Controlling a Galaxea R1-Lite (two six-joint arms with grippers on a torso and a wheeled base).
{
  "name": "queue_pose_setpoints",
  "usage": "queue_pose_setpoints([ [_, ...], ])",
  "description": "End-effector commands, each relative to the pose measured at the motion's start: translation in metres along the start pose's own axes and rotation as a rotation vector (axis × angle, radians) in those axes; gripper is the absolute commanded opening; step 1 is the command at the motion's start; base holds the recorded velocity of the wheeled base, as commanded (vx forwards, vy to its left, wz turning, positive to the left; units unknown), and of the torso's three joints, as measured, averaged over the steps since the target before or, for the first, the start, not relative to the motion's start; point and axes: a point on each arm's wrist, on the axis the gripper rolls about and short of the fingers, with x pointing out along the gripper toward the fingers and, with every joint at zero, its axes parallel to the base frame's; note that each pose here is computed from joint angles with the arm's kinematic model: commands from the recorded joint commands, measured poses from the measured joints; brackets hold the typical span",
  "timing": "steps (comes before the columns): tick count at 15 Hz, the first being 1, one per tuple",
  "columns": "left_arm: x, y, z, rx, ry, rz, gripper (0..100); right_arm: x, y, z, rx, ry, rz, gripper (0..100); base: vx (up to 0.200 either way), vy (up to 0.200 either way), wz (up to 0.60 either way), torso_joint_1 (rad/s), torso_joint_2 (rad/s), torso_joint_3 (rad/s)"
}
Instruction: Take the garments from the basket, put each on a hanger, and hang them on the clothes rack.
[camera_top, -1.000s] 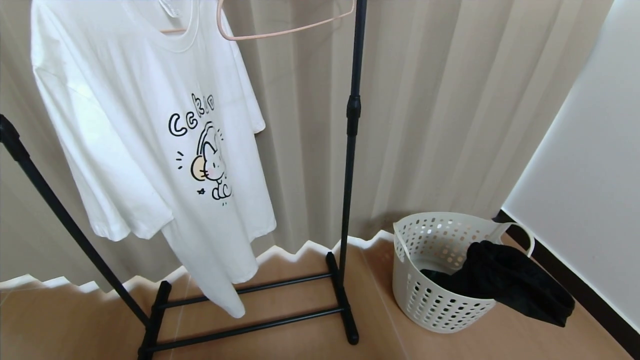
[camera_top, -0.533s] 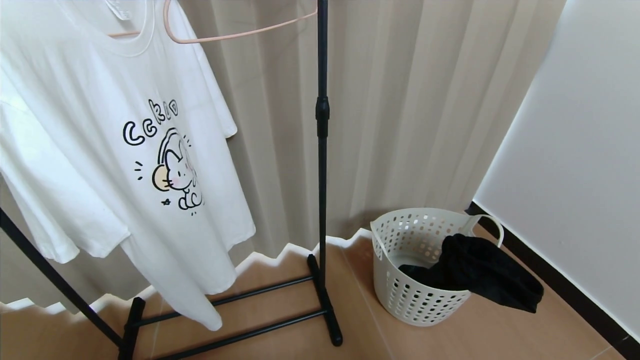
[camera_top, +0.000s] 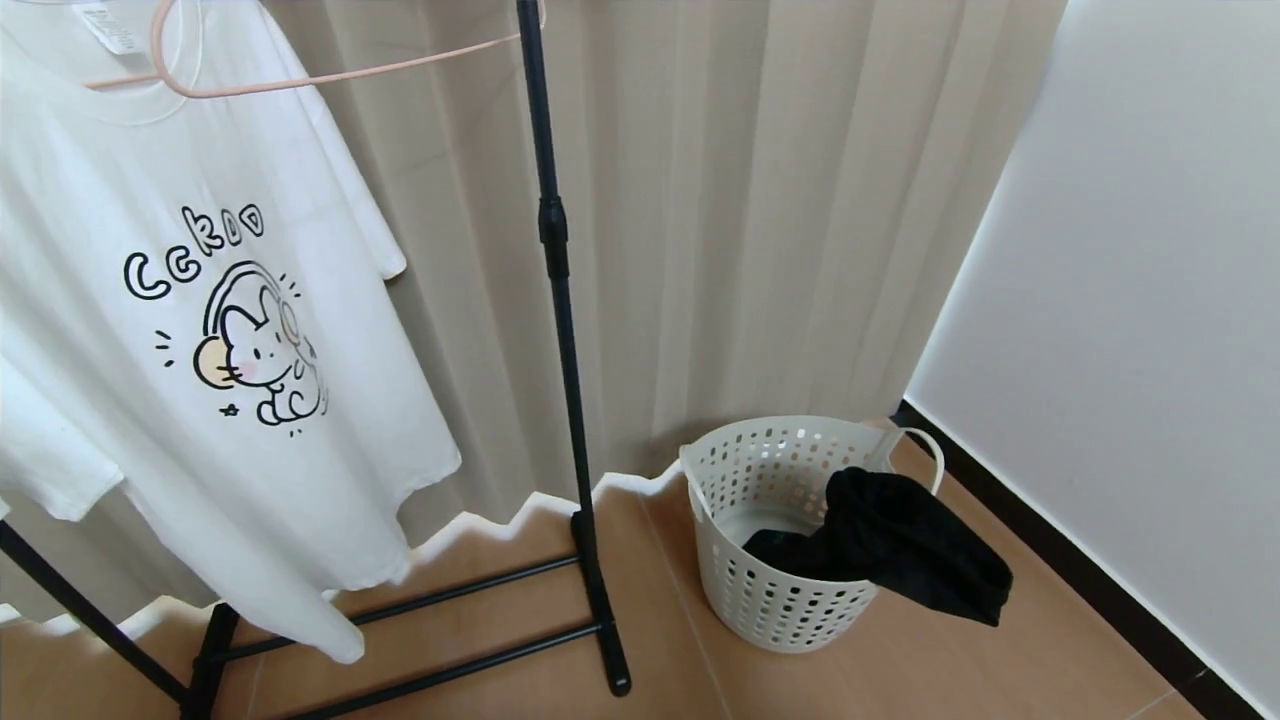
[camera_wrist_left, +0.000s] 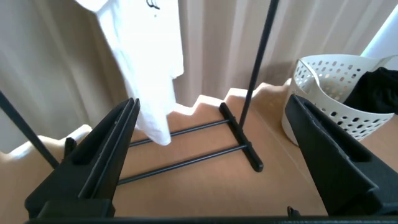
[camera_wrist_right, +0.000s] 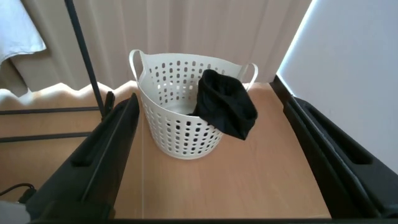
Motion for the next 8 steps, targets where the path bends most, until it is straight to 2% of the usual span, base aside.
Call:
queue_pose_setpoints([
  [1, 0.0002, 0.0000, -0.0002, 0.000, 0.002, 0.000, 100, 0.0000, 0.0000, 0.0000, -0.001, 0.000, 0.001, 100, 0.000, -0.200, 0.00, 0.002, 0.00, -0.002],
  [6, 0.0000, 0.0000, 0.0003, 0.000, 0.001, 0.000, 100, 0.0000, 0.0000, 0.0000, 0.001, 0.000, 0.001, 100, 0.000, -0.200, 0.00, 0.000, 0.00, 0.001],
  [8, 0.0002, 0.0000, -0.0002, -0.002, 0.002, 0.000, 100, 0.0000, 0.0000, 0.0000, -0.001, 0.000, 0.001, 100, 0.200, -0.200, 0.00, 0.002, 0.00, 0.010],
])
